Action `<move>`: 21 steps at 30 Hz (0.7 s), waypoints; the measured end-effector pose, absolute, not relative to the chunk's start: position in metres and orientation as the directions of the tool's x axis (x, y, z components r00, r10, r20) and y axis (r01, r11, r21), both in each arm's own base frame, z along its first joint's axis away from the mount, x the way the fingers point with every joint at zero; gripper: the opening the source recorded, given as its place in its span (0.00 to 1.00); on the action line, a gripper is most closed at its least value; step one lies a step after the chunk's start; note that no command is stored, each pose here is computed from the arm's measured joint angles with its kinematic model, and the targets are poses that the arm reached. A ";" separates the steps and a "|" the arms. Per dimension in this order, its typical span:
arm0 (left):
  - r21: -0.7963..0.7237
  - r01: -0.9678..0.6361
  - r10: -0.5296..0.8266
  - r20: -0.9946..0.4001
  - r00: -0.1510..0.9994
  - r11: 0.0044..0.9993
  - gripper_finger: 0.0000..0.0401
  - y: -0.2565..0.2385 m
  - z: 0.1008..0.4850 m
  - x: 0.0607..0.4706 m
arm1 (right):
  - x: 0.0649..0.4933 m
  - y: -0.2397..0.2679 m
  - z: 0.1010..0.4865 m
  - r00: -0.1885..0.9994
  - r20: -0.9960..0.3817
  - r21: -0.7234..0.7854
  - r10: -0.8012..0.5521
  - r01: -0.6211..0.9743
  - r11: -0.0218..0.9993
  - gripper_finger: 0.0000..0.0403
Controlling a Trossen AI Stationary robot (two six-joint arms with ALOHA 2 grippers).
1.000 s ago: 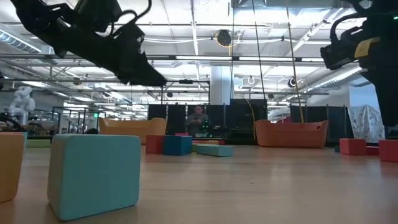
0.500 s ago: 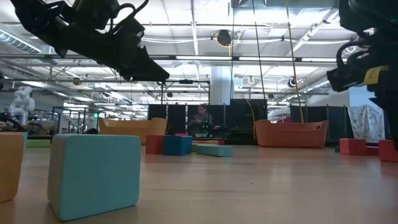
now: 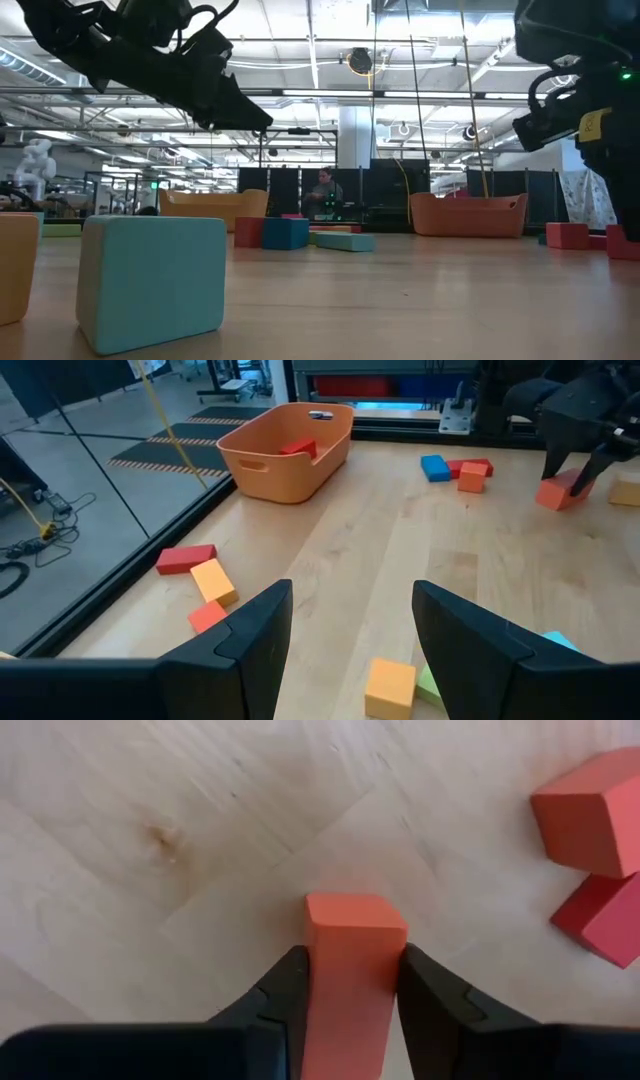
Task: Sort blocks by size
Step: Put the large orange block into the orange bin
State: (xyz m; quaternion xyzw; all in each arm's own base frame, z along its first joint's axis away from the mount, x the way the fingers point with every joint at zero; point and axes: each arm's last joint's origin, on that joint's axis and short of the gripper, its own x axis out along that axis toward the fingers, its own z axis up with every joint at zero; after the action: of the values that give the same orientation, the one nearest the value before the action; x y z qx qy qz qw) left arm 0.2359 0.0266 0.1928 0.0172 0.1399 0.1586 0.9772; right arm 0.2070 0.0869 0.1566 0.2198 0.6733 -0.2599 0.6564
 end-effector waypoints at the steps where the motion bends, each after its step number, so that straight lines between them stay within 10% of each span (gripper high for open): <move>1: 0.078 -0.305 0.315 -0.268 0.911 0.949 0.52 0.027 0.193 0.236 | 0.208 0.086 0.157 -0.045 -0.998 -0.058 -0.038 0.628 0.776 0.26; 21: 0.077 -0.306 0.315 -0.268 0.910 0.949 0.52 0.027 0.193 0.236 | 0.237 0.031 0.198 -0.059 -0.991 -0.131 -0.117 0.395 0.909 0.26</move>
State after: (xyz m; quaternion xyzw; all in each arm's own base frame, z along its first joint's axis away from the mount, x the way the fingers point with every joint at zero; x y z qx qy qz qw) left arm 0.2359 0.0267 0.1928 0.0168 0.1398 0.1590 0.9772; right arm 0.2373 0.0313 0.1977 0.0987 0.7028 -0.1887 0.6787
